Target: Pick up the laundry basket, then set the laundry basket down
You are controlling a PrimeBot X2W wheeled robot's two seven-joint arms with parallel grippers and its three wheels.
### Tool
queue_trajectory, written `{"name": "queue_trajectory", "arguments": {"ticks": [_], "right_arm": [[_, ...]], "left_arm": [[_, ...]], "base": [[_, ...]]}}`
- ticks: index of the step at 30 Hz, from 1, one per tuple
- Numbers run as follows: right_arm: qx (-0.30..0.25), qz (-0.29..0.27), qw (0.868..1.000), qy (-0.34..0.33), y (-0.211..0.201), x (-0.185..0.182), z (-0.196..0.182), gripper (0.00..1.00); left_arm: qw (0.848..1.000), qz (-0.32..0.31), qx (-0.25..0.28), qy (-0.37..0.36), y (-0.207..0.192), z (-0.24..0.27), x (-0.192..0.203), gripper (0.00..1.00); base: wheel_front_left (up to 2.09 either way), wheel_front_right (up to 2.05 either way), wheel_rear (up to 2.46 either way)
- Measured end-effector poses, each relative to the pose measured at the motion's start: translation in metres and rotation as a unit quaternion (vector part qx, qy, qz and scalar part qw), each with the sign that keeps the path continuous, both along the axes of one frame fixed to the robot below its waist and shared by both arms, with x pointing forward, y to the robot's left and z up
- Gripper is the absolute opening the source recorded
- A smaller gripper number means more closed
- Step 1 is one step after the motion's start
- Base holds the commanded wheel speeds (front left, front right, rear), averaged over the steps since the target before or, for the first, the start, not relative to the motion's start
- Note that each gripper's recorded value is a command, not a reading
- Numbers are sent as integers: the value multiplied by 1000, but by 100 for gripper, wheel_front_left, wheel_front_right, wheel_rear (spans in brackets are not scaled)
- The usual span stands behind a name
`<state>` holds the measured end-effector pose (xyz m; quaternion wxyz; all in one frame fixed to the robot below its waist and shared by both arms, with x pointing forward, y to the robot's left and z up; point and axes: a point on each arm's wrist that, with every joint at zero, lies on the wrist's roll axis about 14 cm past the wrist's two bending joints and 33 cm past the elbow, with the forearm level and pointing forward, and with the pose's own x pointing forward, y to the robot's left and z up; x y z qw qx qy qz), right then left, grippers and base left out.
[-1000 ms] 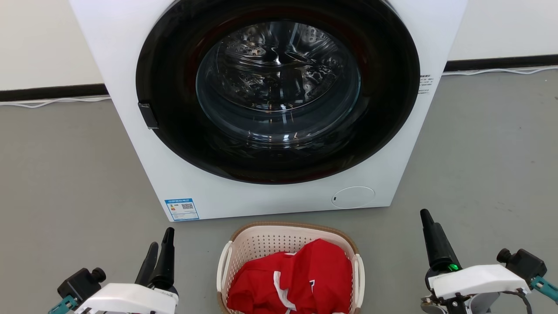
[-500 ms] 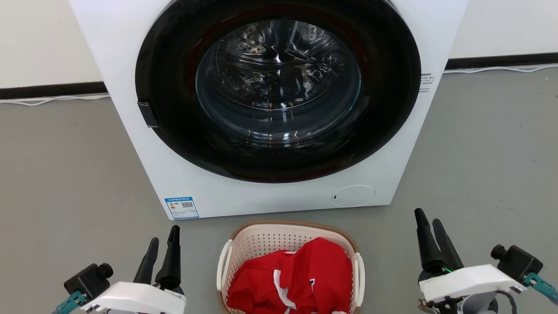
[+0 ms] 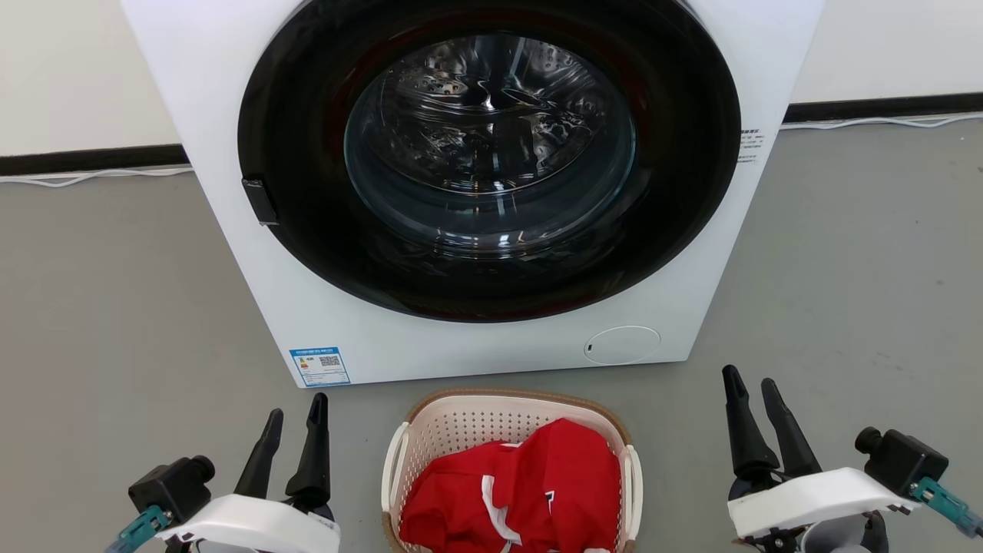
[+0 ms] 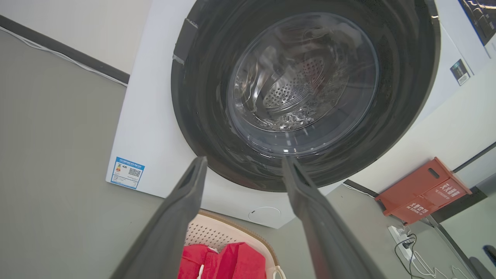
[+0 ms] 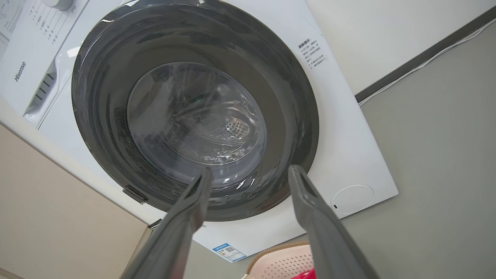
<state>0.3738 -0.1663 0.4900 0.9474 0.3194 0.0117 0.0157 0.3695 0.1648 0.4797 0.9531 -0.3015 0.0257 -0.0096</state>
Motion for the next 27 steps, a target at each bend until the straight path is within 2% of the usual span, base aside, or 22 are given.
{"name": "queue_trajectory", "arguments": {"ticks": [12, 27], "right_arm": [[-60, 10, 998, -19, 6, 0, 5, 100], [-139, 21, 989, -49, 11, 3, 15, 100]], "left_arm": [[998, -11, 60, -27, -5, 11, 3, 100], [988, -27, 142, -57, -13, 19, 4, 100]], "base": [[0, 0, 0], [0, 0, 0]]}}
